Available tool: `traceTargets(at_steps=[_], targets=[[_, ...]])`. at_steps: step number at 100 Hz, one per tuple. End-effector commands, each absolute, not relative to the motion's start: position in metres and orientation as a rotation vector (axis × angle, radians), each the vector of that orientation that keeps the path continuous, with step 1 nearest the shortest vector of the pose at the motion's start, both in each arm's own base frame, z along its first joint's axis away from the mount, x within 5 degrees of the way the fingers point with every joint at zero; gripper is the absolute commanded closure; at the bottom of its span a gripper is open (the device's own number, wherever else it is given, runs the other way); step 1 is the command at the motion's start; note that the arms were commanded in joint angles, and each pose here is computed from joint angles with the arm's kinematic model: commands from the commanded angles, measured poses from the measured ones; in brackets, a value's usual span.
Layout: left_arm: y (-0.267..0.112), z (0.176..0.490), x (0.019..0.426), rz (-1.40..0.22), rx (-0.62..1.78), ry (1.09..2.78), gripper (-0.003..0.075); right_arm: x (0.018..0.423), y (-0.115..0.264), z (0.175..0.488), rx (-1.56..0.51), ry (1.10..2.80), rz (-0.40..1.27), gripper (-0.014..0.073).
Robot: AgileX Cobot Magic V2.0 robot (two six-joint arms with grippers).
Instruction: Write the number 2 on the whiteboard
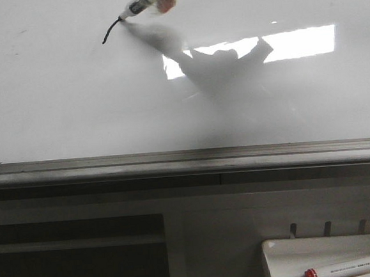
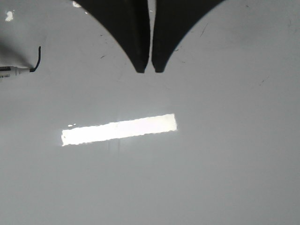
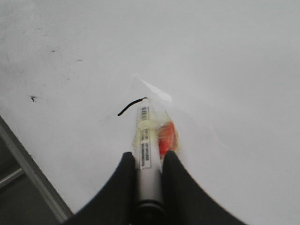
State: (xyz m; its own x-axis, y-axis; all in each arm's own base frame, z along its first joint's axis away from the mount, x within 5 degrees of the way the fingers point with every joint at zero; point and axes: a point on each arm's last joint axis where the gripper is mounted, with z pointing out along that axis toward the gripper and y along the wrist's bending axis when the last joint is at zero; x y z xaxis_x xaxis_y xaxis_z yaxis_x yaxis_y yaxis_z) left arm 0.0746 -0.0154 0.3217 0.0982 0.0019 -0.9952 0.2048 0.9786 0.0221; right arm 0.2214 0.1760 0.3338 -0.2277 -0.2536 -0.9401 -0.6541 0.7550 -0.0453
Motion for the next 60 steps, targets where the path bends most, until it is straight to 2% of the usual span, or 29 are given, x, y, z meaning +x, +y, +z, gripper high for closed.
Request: traceTargets(at_steps=[1,28,60], targets=[[-0.017,0.339,0.073,-0.182,0.161,1.369,0.0741,0.221,0.165,0.356,-0.673,1.723,0.405,0.0662],[-0.017,0.339,0.073,-0.182,0.161,1.369,0.0741,0.211,0.165,0.340,-0.749,1.889,0.455,0.0650],[-0.017,0.339,0.073,-0.182,0.161,1.369,0.0741,0.212,0.191,0.327,-0.818,1.892,0.487,0.0651]])
